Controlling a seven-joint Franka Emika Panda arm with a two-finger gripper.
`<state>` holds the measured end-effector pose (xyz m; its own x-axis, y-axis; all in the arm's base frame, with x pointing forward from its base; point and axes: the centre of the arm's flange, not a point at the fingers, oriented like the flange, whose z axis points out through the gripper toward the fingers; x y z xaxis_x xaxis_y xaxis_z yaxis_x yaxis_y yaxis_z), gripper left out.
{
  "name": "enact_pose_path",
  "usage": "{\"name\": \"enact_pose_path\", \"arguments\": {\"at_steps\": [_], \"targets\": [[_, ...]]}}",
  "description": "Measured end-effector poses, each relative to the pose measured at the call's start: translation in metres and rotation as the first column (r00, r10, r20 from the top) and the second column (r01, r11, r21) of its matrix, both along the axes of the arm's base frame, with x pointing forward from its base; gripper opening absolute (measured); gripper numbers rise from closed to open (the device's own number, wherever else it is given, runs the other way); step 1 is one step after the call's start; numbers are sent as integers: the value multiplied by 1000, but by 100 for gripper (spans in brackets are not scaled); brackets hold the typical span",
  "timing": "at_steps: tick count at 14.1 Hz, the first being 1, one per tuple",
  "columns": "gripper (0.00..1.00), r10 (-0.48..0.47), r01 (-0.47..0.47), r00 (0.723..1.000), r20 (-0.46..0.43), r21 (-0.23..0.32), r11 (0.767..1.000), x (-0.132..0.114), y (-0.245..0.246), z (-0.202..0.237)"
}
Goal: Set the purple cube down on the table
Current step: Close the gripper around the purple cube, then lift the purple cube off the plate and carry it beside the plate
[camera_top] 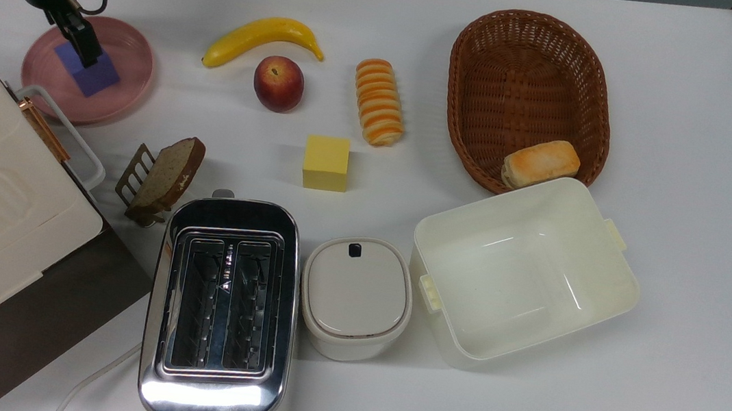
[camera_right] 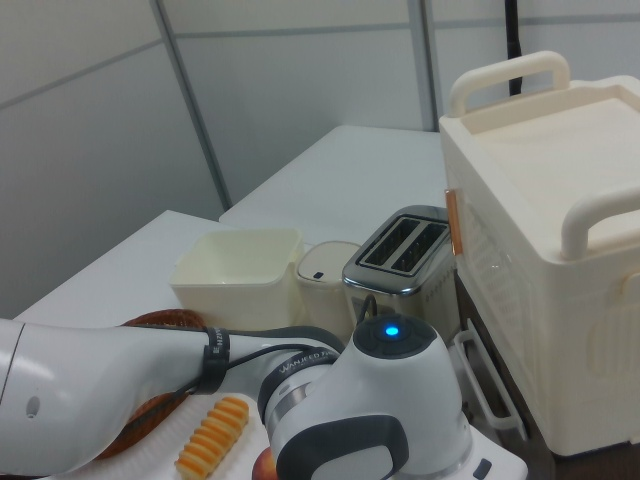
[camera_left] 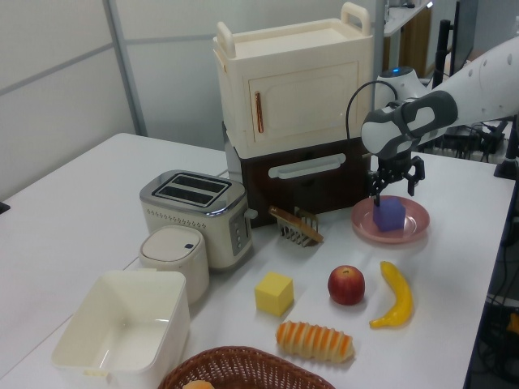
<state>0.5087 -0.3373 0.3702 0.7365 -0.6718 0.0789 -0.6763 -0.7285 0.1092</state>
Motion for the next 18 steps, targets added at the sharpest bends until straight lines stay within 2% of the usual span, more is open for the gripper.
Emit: {"name": "enact_pose_path", "arguments": {"at_steps": [6, 9, 18], "targets": [[100, 2, -2, 1000, -5, 0, 1000, 1, 1, -5], [100, 30, -30, 999, 23, -22, 999, 12, 9, -12], [100, 36, -36, 999, -2, -18, 999, 15, 11, -29]]}}
